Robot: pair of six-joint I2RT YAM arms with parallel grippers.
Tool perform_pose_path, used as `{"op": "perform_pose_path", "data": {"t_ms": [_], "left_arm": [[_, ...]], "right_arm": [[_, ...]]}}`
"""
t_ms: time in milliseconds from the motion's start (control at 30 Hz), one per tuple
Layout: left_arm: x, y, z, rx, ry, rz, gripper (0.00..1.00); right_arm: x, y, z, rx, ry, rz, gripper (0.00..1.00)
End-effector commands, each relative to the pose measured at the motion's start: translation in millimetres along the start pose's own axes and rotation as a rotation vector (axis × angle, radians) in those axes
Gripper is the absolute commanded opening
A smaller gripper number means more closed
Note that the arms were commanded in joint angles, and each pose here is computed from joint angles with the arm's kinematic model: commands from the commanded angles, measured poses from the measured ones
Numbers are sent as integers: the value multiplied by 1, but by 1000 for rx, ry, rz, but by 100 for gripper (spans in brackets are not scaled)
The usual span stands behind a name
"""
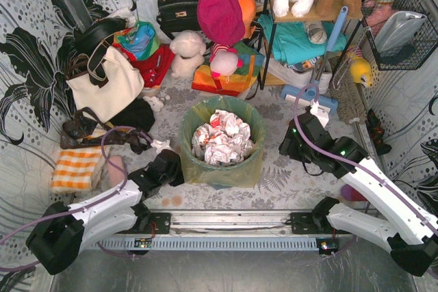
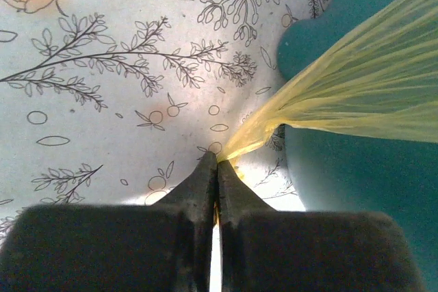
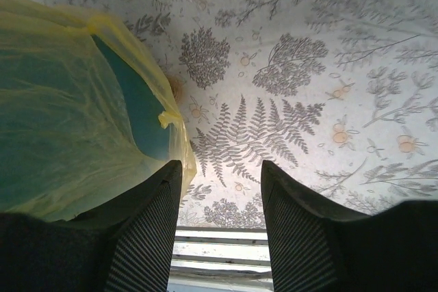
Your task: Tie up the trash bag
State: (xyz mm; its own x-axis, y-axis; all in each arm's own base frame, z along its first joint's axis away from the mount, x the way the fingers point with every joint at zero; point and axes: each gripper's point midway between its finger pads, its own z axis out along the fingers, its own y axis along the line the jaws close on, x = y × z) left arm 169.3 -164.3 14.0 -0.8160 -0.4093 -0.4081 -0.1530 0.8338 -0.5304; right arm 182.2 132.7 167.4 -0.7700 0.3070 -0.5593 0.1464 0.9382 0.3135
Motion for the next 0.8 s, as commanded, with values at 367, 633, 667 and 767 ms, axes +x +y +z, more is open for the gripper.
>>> {"op": "perform_pose_path", "data": {"t_ms": [367, 633, 667, 767], "left_arm": [[-12, -10, -11, 36, -36, 31, 0], [-10, -9, -11, 28, -30, 25, 0], [-10, -8, -11, 28, -28, 27, 0], [-10, -9, -11, 27, -24, 26, 0]], "right_arm": [[58, 46, 63, -285, 143, 158, 48], [69, 50, 81, -294, 171, 140, 41], [68, 52, 83, -296, 169, 135, 39], [67, 52, 90, -280, 166, 124, 36]]}}
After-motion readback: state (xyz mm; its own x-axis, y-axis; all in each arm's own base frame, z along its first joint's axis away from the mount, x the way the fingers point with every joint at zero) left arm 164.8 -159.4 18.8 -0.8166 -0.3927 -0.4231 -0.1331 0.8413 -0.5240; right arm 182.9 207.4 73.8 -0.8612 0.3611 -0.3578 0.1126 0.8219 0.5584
